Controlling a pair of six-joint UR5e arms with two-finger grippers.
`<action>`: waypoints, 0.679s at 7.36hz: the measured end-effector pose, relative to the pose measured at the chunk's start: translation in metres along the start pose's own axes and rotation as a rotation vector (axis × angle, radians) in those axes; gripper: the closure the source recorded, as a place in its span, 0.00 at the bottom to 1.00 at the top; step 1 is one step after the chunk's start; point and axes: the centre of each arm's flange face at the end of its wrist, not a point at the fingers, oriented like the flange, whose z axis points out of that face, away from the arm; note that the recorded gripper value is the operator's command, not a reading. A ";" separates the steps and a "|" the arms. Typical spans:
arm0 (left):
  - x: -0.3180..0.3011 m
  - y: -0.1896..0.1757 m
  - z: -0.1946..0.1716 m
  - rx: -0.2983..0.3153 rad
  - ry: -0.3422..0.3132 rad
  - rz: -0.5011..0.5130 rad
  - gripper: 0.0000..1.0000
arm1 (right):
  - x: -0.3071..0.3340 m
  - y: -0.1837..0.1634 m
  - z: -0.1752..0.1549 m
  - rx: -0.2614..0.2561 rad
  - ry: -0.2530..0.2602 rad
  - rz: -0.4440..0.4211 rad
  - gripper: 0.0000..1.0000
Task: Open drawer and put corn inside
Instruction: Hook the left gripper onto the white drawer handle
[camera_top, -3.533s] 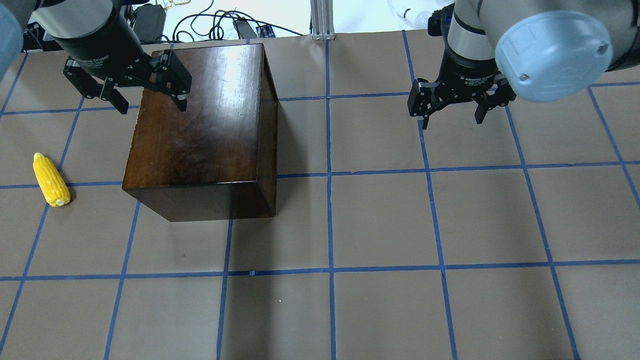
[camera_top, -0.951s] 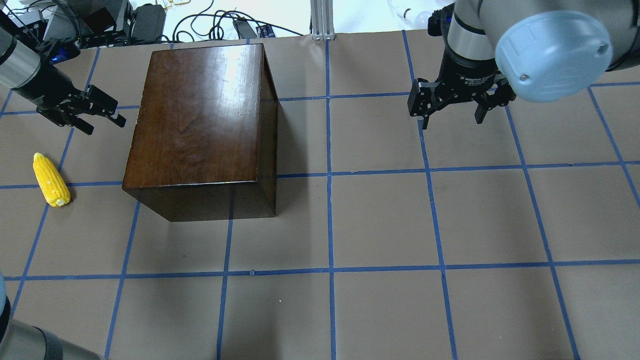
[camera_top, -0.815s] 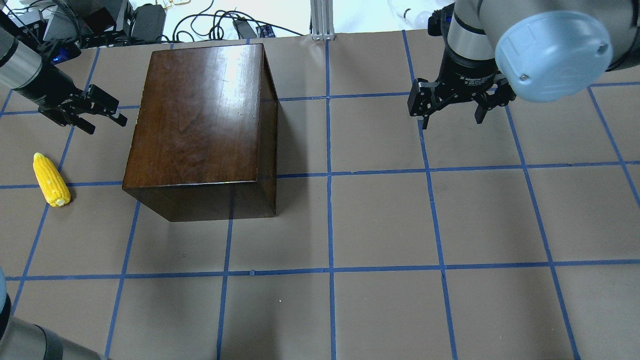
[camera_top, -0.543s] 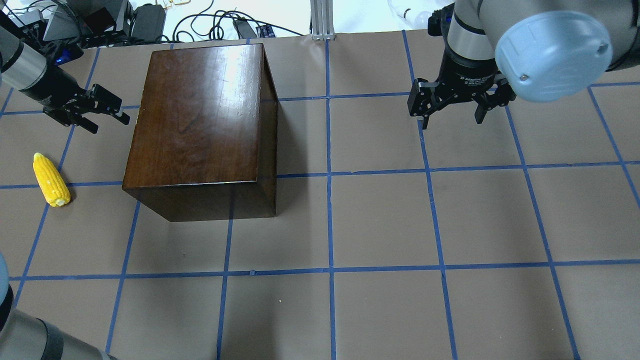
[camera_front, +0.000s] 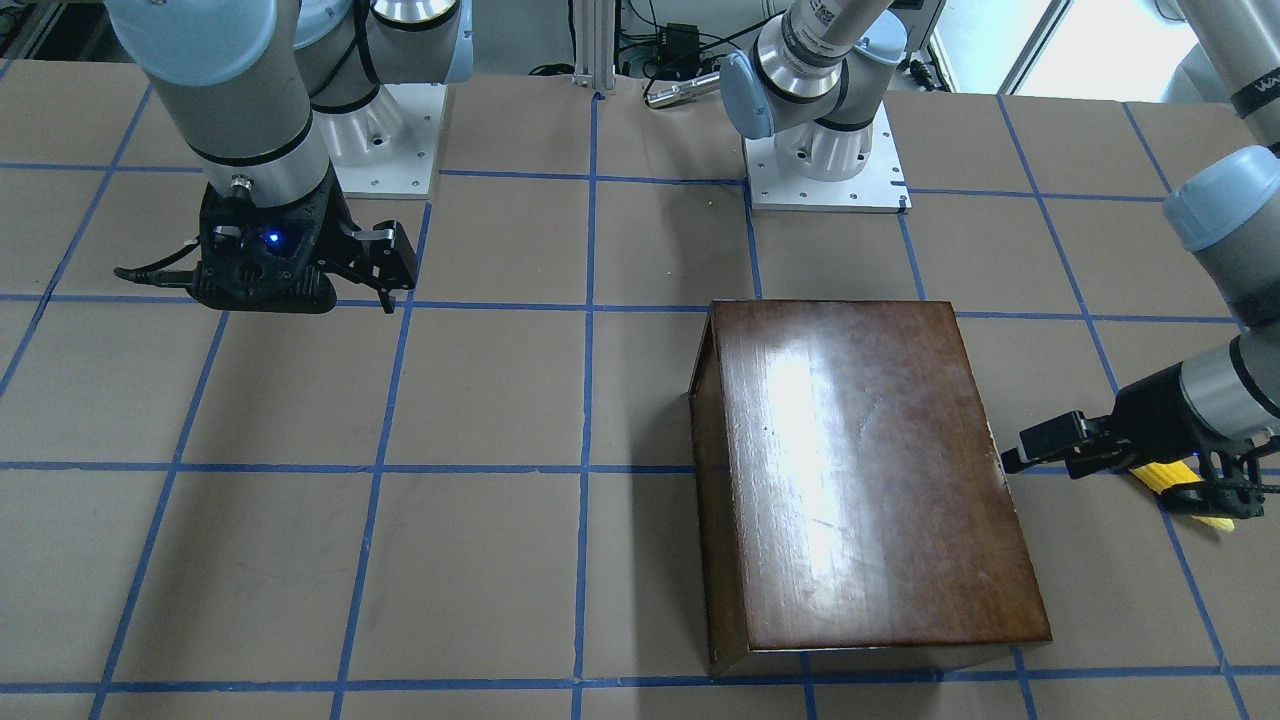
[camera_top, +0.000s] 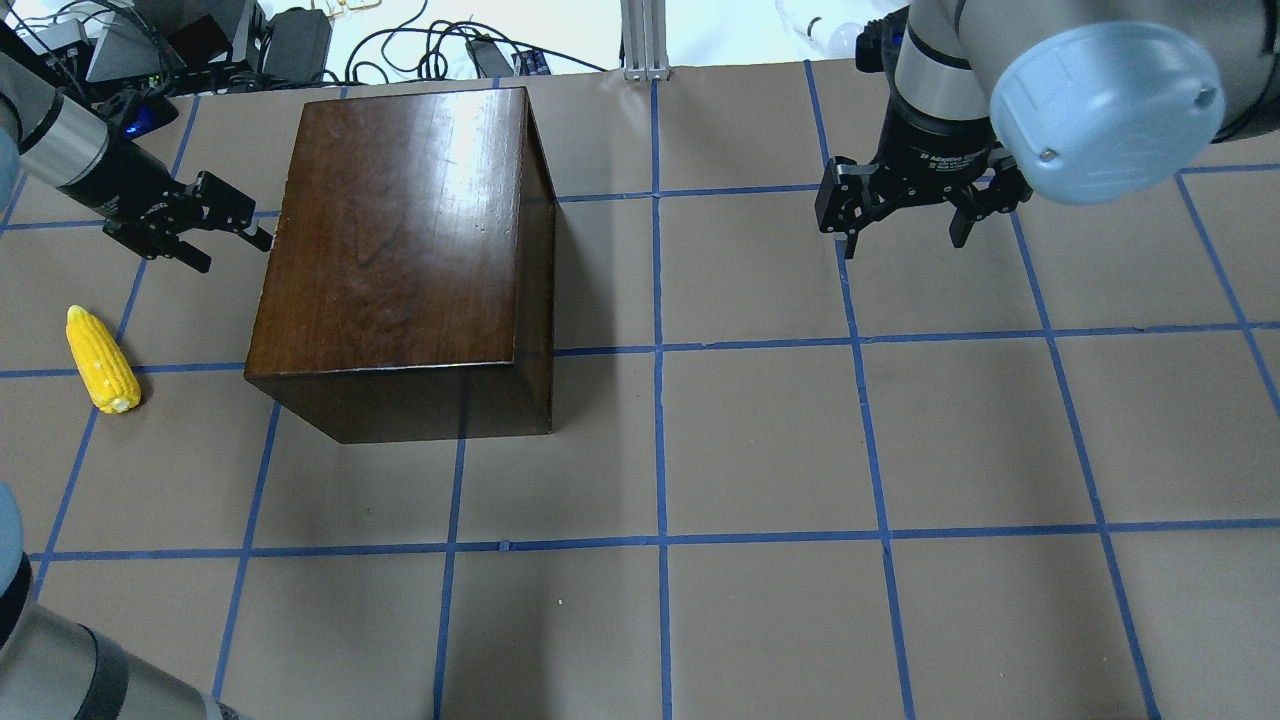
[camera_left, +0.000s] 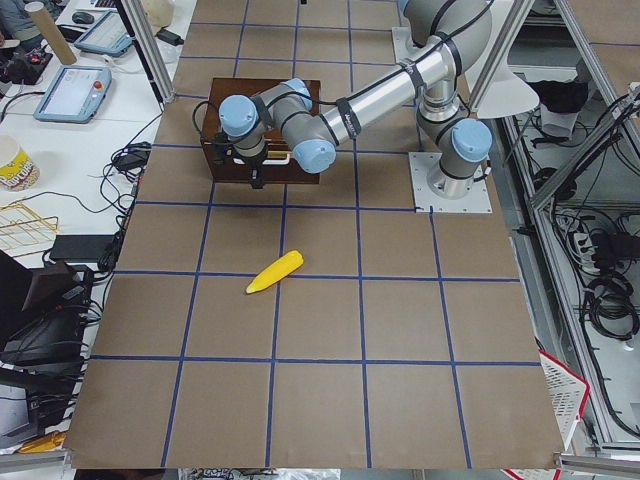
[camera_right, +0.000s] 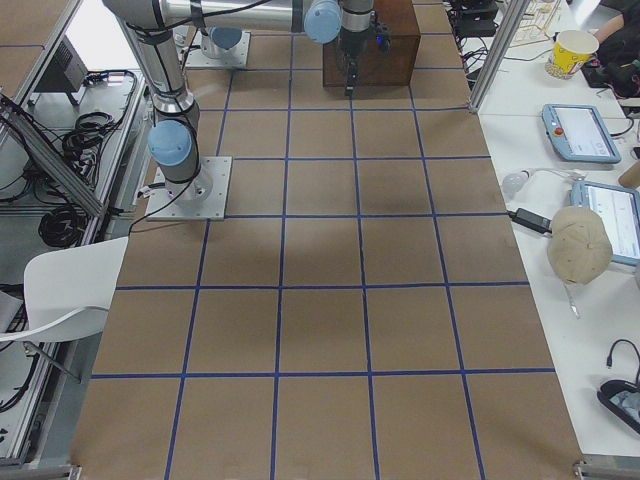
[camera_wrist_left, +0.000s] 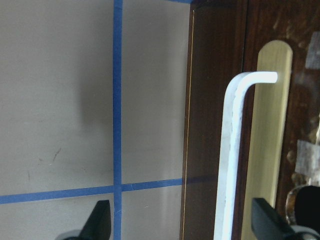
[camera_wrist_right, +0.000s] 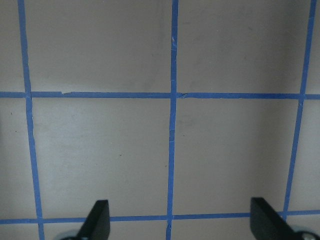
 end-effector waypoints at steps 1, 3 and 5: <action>-0.002 -0.001 0.004 -0.005 0.004 0.004 0.00 | 0.000 0.000 0.000 0.000 0.000 0.000 0.00; -0.003 -0.003 0.009 -0.015 0.009 0.034 0.00 | 0.000 0.000 0.000 0.001 0.000 0.000 0.00; -0.004 -0.004 0.013 -0.018 0.018 0.039 0.00 | 0.000 0.000 0.000 0.000 0.000 0.000 0.00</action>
